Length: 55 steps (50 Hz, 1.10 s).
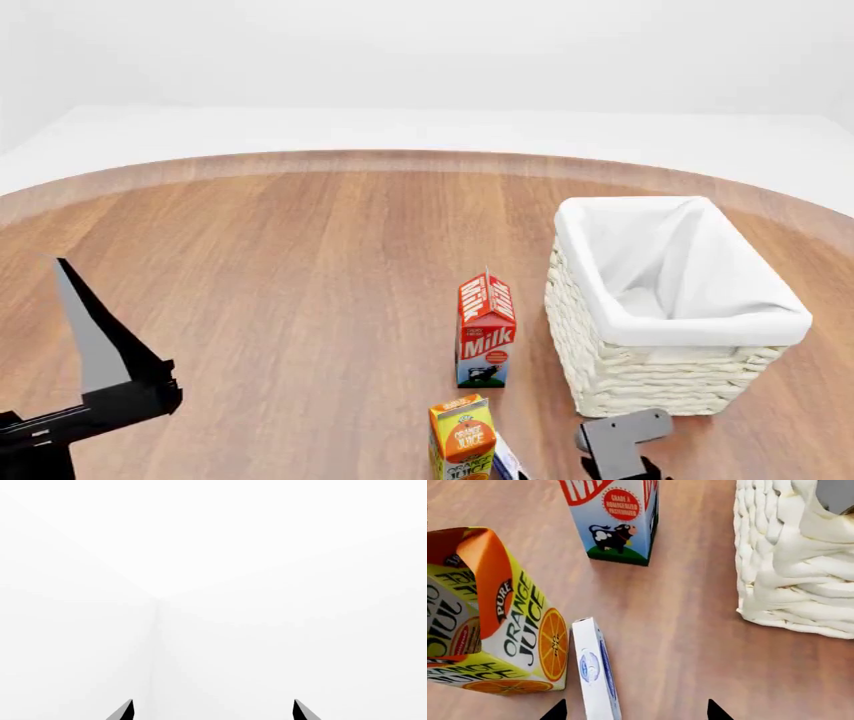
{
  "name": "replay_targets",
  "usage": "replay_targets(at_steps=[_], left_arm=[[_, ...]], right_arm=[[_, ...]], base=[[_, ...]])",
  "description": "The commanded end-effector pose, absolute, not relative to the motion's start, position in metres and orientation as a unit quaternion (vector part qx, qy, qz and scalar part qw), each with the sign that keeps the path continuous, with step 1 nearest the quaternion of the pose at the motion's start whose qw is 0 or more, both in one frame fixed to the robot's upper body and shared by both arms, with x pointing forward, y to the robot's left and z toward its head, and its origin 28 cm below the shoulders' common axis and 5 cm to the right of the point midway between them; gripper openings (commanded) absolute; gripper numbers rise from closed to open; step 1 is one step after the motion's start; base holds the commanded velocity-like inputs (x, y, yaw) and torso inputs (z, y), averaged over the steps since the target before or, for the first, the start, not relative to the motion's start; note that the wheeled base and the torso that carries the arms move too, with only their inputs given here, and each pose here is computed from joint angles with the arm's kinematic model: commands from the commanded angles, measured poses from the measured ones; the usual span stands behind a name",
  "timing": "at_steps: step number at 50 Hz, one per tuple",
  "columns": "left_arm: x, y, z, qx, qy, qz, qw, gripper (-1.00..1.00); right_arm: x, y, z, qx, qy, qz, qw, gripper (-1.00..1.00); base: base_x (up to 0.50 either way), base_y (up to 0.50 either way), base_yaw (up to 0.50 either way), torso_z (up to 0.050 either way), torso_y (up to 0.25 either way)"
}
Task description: Pick up the cream cheese box and the butter, and put them in the basket.
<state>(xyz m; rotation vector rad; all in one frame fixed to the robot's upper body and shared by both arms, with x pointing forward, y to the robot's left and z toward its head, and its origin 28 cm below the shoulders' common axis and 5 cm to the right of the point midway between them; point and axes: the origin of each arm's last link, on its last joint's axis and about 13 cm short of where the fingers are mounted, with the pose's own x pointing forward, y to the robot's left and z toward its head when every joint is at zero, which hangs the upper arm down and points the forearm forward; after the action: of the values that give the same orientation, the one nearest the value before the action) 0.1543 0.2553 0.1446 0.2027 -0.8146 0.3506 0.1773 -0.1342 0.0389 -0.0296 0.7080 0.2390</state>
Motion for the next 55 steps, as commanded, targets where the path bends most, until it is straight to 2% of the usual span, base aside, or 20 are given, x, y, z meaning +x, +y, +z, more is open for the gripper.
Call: replay_targets(at_steps=[1, 55], left_arm=[[0.154, 0.258, 0.145, 0.102, -0.394, 0.176, 0.896, 1.00], [0.156, 0.258, 0.142, 0.103, -0.391, 0.175, 0.897, 1.00]], right_arm=[[0.180, -0.132, 0.039, -0.019, 0.341, 0.131, 0.931, 1.00], [0.196, -0.128, 0.027, -0.066, 0.354, 0.161, 0.919, 1.00]], base=[[0.00, 0.00, 0.00, 0.000, 0.000], [0.00, 0.00, 0.00, 0.000, 0.000]])
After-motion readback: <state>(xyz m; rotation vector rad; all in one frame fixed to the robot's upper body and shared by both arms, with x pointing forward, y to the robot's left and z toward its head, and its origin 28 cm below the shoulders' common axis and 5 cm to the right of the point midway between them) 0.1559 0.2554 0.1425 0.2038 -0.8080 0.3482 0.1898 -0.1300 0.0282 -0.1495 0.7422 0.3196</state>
